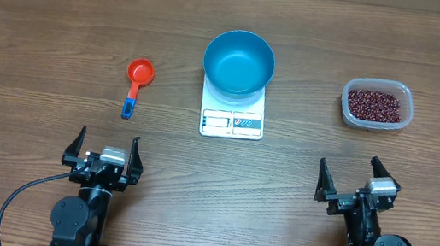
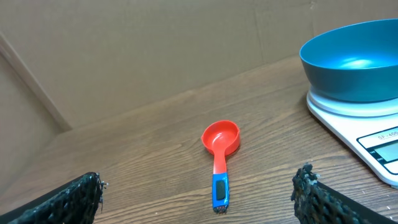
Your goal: Scoop item into bowl and weigh 150g on scale
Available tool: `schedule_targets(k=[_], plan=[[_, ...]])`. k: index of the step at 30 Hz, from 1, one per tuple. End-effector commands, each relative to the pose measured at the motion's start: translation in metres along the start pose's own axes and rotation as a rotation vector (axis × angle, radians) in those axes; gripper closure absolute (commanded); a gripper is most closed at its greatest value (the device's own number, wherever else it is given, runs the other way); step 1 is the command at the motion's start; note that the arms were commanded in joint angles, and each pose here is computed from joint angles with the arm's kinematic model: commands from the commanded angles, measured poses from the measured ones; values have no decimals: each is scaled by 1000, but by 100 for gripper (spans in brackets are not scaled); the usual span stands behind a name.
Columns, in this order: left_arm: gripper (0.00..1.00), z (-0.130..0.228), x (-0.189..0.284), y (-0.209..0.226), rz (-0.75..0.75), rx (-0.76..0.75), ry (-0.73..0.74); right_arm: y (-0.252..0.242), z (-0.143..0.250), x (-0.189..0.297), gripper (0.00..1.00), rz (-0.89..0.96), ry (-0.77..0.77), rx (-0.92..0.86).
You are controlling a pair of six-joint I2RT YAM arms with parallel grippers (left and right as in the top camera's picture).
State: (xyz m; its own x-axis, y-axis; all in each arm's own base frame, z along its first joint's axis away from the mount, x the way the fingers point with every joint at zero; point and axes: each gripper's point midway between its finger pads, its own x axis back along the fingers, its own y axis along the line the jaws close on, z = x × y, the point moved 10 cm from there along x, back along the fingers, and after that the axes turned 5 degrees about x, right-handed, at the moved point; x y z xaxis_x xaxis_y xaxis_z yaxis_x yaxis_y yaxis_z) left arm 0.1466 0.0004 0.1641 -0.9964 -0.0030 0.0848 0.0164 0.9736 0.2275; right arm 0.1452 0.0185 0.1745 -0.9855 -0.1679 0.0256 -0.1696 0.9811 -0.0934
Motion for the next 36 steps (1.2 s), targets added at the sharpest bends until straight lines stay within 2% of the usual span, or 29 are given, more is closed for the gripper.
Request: schedule_targets(k=[1,8,15,28,36], plan=[[0,1,0,0,-5,-11,-7,0,2,0,0,6,-5,-5],[0,0,0,0,-4,-7,-8,0,2,0,0,6,-5,-5],[0,-4,0,-2,42,108,-44,0,2,0,0,6,-5,-5],[0,-14,3,-2,64,121,-73,0,2,0,0,6,-5,-5],[0,-17,4,-1,67,214,-79,0,2,0,0,6,-5,-5]])
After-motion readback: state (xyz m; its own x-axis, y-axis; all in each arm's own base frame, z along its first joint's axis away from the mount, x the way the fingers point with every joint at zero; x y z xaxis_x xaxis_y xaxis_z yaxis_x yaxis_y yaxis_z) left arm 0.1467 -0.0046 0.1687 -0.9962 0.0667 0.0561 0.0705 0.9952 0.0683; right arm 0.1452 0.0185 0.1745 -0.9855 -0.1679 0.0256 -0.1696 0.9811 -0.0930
